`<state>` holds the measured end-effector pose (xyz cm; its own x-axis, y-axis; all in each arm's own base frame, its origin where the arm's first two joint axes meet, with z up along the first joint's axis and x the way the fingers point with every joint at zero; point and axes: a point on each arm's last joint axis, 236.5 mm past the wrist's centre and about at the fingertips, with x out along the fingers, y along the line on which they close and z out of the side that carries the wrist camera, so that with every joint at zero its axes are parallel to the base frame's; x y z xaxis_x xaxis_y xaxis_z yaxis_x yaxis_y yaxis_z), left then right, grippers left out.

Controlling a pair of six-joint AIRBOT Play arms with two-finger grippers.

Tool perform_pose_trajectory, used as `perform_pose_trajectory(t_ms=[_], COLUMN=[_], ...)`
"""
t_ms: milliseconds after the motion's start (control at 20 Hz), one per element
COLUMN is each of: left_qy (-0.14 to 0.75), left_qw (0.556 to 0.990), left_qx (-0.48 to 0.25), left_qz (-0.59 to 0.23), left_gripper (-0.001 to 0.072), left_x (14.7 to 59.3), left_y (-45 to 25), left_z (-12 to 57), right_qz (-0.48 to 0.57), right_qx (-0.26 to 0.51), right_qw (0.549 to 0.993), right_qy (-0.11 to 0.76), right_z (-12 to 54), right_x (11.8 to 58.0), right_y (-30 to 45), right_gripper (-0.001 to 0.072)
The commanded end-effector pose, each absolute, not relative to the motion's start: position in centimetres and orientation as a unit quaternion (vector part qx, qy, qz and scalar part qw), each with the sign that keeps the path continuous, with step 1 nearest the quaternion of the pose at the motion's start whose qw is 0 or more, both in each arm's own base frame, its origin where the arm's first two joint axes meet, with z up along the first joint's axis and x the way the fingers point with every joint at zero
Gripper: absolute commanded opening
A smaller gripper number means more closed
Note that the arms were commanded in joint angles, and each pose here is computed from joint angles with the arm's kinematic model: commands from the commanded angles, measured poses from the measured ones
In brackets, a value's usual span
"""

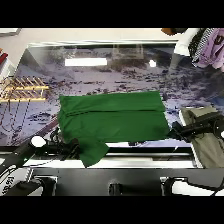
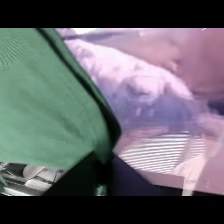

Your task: Fold the clothes and pants, and hang the long-sleeved shirts on hangers.

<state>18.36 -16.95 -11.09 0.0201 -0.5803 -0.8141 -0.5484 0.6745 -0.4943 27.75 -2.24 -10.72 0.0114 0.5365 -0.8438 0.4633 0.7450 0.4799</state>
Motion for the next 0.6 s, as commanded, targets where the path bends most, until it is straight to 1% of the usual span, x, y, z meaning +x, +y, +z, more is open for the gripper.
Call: perform_pose_trajectory(t_ms=[0, 200, 400, 450, 550], left_qy=[0.707, 0.735, 0.731, 0.73, 0.719], left_qw=[0.589, 0.585, 0.603, 0.607, 0.621], left_qx=[-0.391, -0.343, -0.319, -0.314, -0.313], left_qz=[-0.023, -0.009, 0.004, 0.001, -0.004], left_gripper=[0.0027, 0.0027, 0.0027, 0.0026, 0.0027], left_x=[18.6, 18.1, 17.0, 16.8, 17.7], left_y=[-16.5, -11.6, -8.2, -8.1, -8.0], left_z=[-10.1, -7.1, -3.1, -2.5, -1.6], right_qz=[0.041, 0.025, 0.033, 0.034, 0.041], right_qx=[0.343, 0.327, 0.314, 0.309, 0.315], right_qw=[0.614, 0.615, 0.618, 0.628, 0.661], right_qy=[0.71, 0.717, 0.72, 0.713, 0.68], right_z=[-10.1, -7.1, -2.8, -2.0, -0.6], right_x=[27.5, 25.9, 23.5, 23.4, 24.7], right_y=[-1.4, -1.6, -0.7, -0.6, -0.3], right_gripper=[0.0029, 0.0029, 0.0028, 0.0028, 0.0028])
